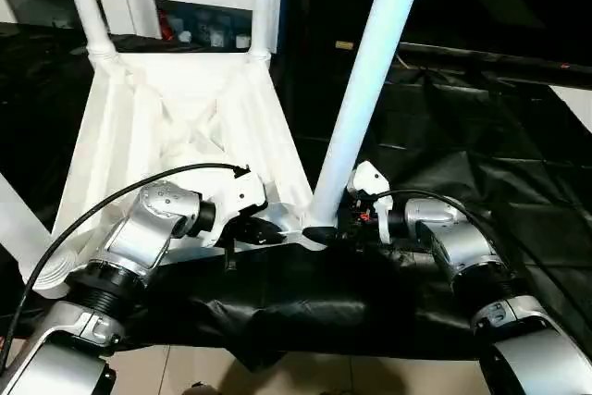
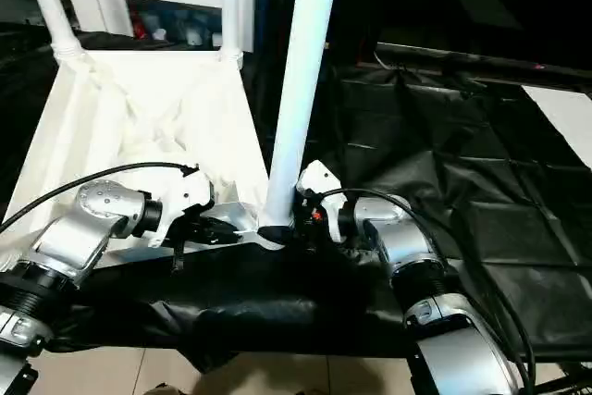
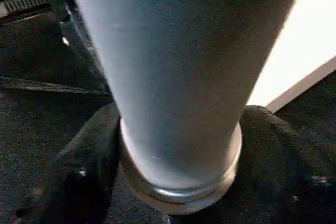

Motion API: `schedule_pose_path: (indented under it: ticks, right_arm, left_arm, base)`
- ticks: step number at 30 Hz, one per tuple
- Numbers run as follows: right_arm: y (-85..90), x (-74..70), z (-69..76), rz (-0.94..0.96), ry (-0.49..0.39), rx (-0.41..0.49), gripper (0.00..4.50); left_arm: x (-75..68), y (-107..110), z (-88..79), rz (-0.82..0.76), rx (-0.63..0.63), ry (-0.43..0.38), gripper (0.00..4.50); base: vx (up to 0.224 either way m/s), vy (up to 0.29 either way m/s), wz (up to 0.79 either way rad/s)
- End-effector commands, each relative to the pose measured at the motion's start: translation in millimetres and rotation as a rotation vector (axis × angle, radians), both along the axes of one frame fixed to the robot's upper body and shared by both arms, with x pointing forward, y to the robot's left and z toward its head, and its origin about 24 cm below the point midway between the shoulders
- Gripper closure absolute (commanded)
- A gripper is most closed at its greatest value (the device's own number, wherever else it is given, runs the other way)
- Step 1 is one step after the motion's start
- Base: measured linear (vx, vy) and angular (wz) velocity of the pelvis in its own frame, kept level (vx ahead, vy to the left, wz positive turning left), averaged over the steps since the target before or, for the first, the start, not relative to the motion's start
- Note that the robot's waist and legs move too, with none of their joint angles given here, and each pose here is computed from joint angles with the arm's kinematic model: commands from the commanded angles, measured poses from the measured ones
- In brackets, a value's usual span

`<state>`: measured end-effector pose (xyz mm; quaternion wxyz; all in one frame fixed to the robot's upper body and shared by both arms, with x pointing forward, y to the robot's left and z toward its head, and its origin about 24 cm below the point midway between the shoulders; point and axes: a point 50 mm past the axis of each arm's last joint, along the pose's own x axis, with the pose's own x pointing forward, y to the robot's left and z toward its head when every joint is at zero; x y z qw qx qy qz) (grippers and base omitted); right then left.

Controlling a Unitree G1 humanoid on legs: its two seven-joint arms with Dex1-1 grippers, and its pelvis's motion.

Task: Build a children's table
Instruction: Rotate leg to tighten

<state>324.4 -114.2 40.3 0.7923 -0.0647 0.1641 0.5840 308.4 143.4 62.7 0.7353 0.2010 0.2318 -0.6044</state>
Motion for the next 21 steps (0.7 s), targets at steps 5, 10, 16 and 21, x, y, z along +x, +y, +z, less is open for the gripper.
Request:
schedule_pose_path:
  ticks: [5,10,16,21]
  right_arm:
    - [6.3,5.0,-7.7,-0.184,0.036,0.056,1.64]
    - [19.6,9.5,-24.3,-0.412,0.070,0.032,1.74]
    - [44.4,16.9,-26.2,-0.629,0.120,0.056,1.75]
    - [53.9,16.1,-20.6,-0.547,0.045,0.046,1.06]
  left_arm:
    - [4.3,-23.0,-14.8,0.073,-0.032,0.022,4.50]
    - [21.1,-42.1,-13.6,0.230,-0.039,-0.043,4.50]
    - [31.5,-66.9,-9.2,0.320,-0.057,-0.088,4.50]
    - [26.6,-73.0,-11.1,0.259,-0.069,-0.079,4.50]
  base:
    - [0.000,0.000,0.00]
    - [0.000,0.000,0.00]
    - [0.000,0.000,0.00]
    - [0.000,0.000,0.00]
